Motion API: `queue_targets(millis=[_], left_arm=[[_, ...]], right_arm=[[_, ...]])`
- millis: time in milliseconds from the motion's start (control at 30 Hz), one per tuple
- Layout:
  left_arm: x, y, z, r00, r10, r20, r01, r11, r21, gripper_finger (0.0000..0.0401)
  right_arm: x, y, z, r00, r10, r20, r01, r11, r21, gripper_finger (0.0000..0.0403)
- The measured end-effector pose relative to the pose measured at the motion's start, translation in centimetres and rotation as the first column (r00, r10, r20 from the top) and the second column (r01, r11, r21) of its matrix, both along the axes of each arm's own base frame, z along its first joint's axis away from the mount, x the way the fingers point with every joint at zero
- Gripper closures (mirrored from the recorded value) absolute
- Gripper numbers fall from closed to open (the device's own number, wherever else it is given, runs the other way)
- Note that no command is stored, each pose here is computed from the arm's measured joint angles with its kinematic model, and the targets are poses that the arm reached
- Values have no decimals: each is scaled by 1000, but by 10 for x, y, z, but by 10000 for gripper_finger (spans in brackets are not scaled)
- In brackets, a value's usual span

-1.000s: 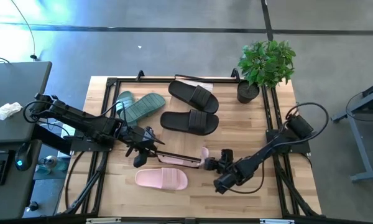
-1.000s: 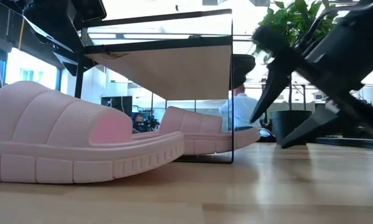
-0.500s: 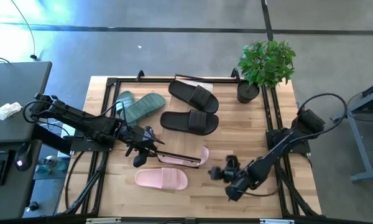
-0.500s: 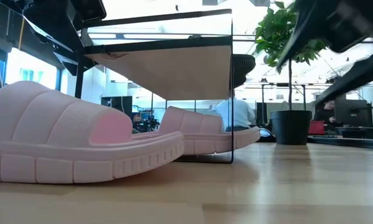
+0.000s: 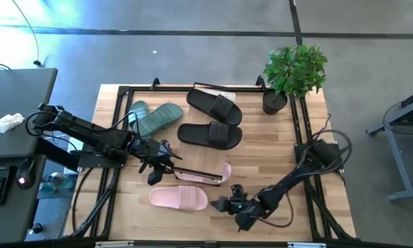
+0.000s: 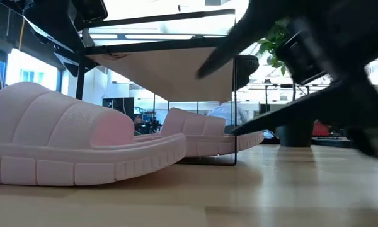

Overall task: Pick and place slides into the shelf
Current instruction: Put the pink slide under the shelf

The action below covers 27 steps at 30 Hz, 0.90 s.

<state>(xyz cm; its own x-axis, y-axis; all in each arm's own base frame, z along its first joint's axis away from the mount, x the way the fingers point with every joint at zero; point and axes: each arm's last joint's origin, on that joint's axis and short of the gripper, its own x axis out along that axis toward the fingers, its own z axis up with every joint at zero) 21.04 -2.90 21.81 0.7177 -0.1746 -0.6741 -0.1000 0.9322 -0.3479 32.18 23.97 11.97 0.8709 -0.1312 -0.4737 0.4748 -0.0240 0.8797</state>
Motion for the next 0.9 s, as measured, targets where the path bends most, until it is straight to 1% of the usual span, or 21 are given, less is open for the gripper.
queue_targets(millis=[100, 167, 267, 433, 500, 633, 767, 833, 900], left_arm=[[0, 0, 0, 1000, -1, 0, 1, 1000, 1, 284], [0, 0, 0, 1000, -1, 0, 1, 1000, 1, 284], [0, 0, 0, 1000, -6, 0, 6, 1000, 5, 284], [0, 0, 0, 1000, -16, 0, 16, 1000, 8, 284], [0, 0, 0, 1000, -16, -1, 16, 1000, 8, 284], [0, 0, 0, 1000, -17, -1, 17, 1000, 7, 284], [0, 0, 0, 1000, -17, 0, 17, 1000, 7, 284], [0, 0, 0, 1000, -16, 0, 16, 1000, 8, 284], [0, 0, 0, 1000, -19, 1, 19, 1000, 11, 284]], right_arm=[[11, 4, -11, 1000, -22, 0, 22, 1000, -13, 198], [20, 8, -12, 1000, -15, 19, 15, 1000, 0, 203], [31, 11, -14, 999, -19, 45, 19, 1000, -9, 206], [46, 14, -17, 997, -63, 46, 61, 998, 33, 206], [47, 16, -16, 997, -73, 23, 72, 997, 34, 206], [40, 21, -12, 994, -72, -79, 69, 997, -31, 206], [29, 25, -7, 974, -102, -204, 83, 991, -104, 206], [29, 27, -4, 970, -84, -229, 60, 992, -110, 206], [35, 26, -1, 973, -58, -222, 37, 995, -94, 206]])
